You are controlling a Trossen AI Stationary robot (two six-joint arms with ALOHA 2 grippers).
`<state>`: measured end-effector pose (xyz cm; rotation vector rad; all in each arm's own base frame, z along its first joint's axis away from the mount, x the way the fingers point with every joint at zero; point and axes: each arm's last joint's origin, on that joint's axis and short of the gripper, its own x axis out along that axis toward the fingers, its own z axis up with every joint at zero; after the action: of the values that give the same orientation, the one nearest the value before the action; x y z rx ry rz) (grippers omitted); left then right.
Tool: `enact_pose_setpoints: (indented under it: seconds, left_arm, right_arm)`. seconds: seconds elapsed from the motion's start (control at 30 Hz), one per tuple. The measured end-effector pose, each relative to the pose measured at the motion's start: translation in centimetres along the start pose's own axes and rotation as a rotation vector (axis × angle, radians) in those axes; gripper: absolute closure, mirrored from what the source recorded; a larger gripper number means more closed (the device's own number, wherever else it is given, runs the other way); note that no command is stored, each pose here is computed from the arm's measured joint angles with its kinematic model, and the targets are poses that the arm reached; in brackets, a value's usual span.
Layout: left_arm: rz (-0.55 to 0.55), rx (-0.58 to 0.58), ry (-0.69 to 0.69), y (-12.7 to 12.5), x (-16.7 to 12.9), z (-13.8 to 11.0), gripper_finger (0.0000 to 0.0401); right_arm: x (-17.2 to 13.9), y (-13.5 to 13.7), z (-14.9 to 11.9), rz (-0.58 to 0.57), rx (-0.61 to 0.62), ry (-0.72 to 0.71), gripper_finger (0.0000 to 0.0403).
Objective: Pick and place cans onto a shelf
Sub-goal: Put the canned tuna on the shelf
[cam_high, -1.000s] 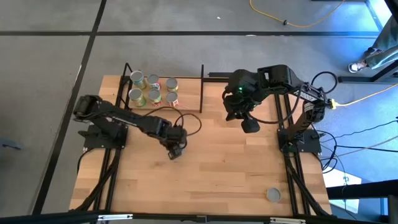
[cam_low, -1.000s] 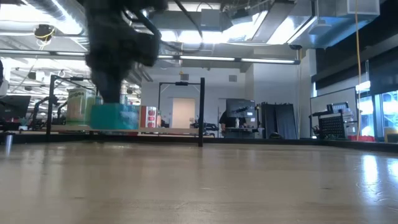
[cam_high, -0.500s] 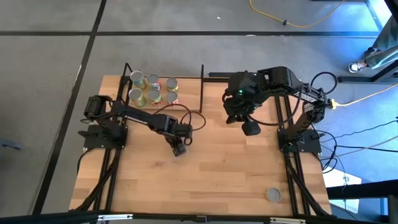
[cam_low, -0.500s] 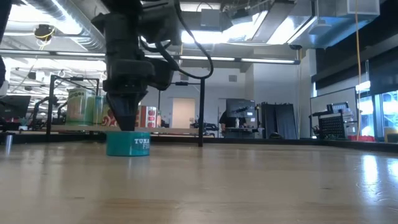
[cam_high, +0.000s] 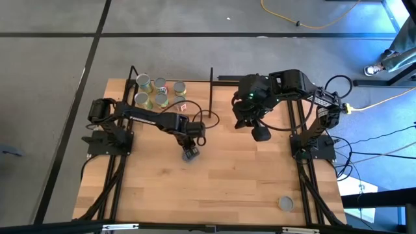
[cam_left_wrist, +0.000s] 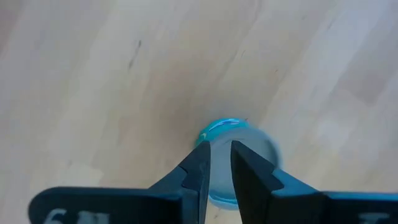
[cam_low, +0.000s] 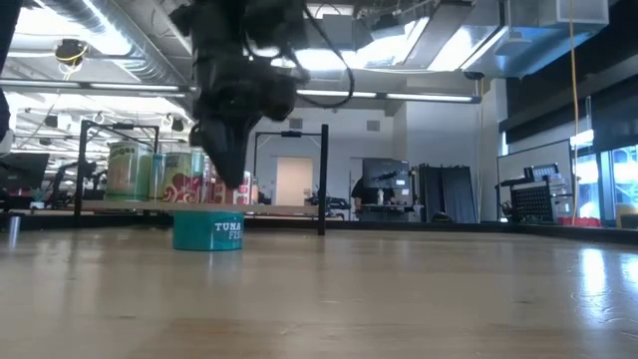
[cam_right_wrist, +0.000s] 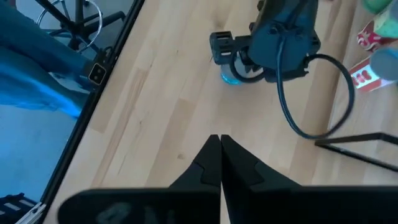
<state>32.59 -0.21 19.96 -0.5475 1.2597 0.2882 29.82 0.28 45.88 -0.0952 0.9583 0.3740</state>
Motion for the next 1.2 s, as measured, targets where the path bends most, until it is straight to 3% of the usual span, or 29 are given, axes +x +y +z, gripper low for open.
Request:
enact_pose_setpoints:
  seconds: [0.17,0.43,0.63,0.83,1.2]
  left_arm:
    - [0.050,0.070,-0.005,-0.9,-3.6,0.5,0.0343]
    - [0.284,0.217,-0.251,-2.5,-11.5,-2.3,0.0343]
    - [0.182,0.300,-0.391,-3.1,-16.3,-5.8,0.0342]
    - [0.092,0.293,-0.492,-2.8,-19.6,-8.5,0.0342]
    - [0.109,0.204,-0.469,-1.3,-21.6,-12.3,0.0342]
  right_arm:
    - [0.2,0.8,0.3,0.011,-0.075,-0.005,0.0401]
    - [0.7,2.6,1.0,0.043,-0.164,-0.033,0.0401]
    - [2.7,2.7,1.8,0.035,-0.154,-0.026,0.0401]
    - [7.4,1.5,2.5,0.014,-0.113,0.014,0.0401]
    - [15.0,-0.5,3.3,-0.010,-0.062,0.071,0.0361]
